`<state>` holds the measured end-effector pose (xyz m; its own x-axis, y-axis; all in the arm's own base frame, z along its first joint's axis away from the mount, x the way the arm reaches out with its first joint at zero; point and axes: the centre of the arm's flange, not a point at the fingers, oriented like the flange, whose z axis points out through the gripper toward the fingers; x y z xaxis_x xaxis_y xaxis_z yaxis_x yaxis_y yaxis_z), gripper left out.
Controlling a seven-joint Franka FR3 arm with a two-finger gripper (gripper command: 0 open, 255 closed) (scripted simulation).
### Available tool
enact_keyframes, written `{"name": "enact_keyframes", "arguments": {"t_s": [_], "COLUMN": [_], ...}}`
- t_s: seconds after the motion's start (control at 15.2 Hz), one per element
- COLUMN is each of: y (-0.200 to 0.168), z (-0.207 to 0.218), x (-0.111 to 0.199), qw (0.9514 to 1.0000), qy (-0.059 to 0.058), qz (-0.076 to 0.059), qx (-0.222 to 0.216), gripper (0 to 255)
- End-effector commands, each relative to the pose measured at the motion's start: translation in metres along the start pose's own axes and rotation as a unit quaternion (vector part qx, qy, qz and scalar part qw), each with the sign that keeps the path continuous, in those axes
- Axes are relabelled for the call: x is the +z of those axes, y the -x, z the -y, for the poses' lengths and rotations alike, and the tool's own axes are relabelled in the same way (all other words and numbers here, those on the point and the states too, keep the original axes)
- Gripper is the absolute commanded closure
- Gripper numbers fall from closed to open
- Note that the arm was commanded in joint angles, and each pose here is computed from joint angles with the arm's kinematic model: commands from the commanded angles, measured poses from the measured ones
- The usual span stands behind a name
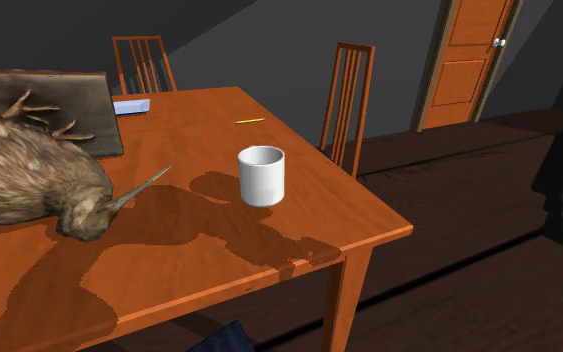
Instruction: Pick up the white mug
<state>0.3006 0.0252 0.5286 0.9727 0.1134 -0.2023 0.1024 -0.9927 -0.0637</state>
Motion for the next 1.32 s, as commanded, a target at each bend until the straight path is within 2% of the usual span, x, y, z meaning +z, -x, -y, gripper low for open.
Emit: {"name": "enact_keyframes", "arguments": {"t_s": [0.0, 1.25], "y": [0.000, -0.173], "z": [0.000, 0.169], "x": [0.000, 0.006], "qw": [1.0000, 0.9979], "qy": [0.000, 0.013], "qz": [0.000, -0.052], "qx": [0.000, 0.035], "gripper": [0, 0]}}
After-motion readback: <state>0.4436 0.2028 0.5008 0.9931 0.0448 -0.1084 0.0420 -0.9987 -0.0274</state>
